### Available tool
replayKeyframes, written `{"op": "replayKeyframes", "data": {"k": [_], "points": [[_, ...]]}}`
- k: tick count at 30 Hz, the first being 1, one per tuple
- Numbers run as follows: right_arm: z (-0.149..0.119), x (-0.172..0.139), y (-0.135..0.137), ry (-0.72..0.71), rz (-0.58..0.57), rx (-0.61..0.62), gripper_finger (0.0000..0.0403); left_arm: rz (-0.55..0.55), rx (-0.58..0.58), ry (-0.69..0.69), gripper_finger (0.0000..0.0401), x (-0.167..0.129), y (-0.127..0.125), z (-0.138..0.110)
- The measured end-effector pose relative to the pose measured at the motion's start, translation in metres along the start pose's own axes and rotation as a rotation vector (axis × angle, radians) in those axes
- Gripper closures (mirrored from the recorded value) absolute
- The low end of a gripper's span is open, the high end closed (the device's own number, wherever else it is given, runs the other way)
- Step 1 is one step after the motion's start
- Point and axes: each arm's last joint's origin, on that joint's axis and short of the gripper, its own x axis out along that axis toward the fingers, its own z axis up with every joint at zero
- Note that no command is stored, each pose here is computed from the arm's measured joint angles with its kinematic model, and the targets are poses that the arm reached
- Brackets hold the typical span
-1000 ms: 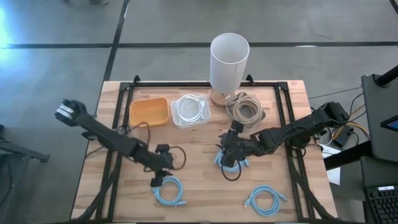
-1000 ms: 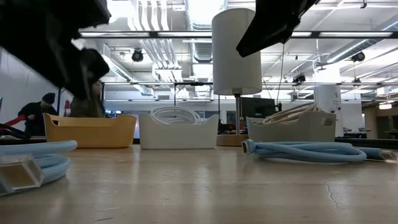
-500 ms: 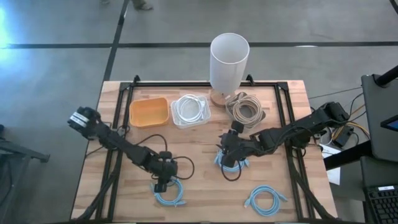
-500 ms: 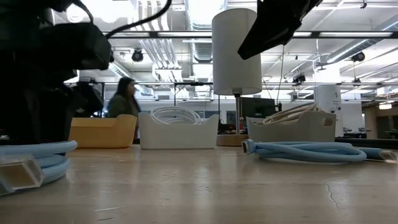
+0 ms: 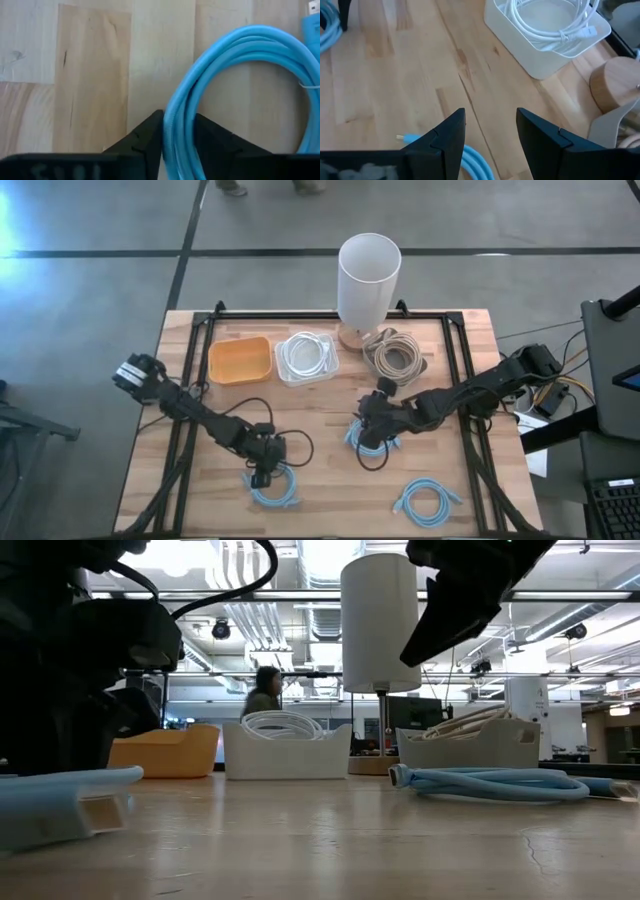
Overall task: Pick & Place USB Port
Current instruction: Put the left blue USB cable into the yellow bin
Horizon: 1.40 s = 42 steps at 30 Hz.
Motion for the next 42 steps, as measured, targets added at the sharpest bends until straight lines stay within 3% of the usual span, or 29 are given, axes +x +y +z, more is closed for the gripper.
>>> {"op": "replayKeyframes", "data": {"k": [6, 10, 19, 27, 35, 42], "points": [[-0.001, 0.0, 0.0, 0.0, 0.0, 0.038, 0.0232, -0.018, -0.002, -0.036, 0.0374, -0.013, 0.002, 0.004], [-0.001, 0.0, 0.0, 0.0, 0.0, 0.041, 0.0232, 0.04, -0.031, -0.104, 0.0377, -0.038, 0.008, 0.008], [0.001, 0.0, 0.001, -0.013, 0.007, 0.047, 0.0232, 0.614, -0.119, -0.268, 0.0365, -0.133, 0.042, 0.005], [0.001, 0.0, 0.001, -0.015, 0.008, 0.042, 0.0232, 0.943, -0.186, -0.416, 0.0364, -0.198, 0.078, 0.002], [0.001, 0.0, 0.001, -0.016, 0.008, 0.042, 0.0232, 1.167, -0.313, -0.267, 0.0363, -0.2, 0.13, -0.012], [0.001, 0.0, 0.001, -0.016, 0.008, 0.032, 0.0232, 1.217, -0.409, -0.065, 0.0362, -0.17, 0.176, -0.029]]}}
